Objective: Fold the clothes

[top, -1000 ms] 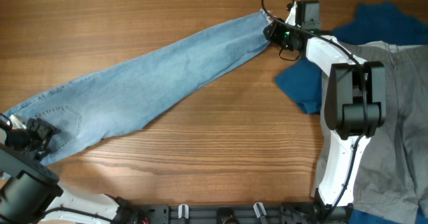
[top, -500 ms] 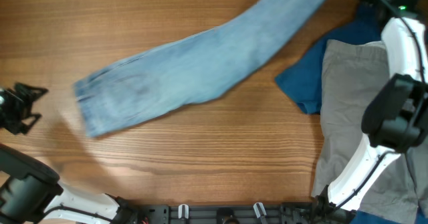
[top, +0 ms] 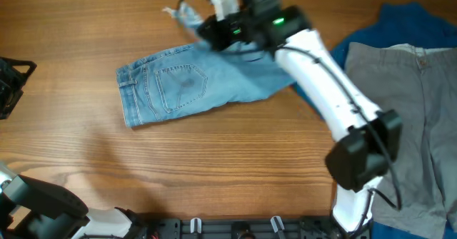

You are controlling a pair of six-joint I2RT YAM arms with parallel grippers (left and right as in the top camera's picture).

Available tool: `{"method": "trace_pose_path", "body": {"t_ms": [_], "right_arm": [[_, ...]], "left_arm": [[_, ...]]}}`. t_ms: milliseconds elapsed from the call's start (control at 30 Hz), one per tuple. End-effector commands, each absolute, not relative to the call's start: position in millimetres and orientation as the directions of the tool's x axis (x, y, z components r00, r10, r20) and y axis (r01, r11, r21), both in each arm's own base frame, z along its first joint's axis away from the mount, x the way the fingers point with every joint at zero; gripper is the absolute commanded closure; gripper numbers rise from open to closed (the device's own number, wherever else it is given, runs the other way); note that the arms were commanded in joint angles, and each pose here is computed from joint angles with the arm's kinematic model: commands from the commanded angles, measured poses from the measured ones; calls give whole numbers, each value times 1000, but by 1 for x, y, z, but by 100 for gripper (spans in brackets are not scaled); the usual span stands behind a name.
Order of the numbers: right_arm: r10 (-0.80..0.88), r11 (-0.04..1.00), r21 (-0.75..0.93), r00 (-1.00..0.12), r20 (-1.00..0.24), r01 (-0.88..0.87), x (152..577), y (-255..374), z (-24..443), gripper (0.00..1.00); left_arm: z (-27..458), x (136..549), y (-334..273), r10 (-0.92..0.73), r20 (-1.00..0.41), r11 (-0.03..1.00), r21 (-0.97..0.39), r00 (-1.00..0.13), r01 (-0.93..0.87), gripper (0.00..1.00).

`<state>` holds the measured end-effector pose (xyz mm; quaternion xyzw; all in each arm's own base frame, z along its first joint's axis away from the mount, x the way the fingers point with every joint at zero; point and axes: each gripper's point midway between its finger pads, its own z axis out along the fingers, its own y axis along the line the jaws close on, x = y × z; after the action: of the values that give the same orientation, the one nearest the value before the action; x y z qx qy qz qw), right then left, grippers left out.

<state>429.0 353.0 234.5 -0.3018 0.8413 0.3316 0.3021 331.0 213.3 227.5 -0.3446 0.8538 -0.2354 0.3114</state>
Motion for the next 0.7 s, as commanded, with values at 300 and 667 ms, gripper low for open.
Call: {"method": "trace_pose_path", "body": {"t_ms": [300,667], "right_arm": [[-428,425,310,-490,-759,-851,379,462,190,96],[-464,507,340,-583,-667,-792,373,473,130,16]], "left_arm": [[231,331,213,-719,-388,671,-605,-577,-429,11],[231,332,215,-719,-394,673,-603,-573,-429,9]]}}
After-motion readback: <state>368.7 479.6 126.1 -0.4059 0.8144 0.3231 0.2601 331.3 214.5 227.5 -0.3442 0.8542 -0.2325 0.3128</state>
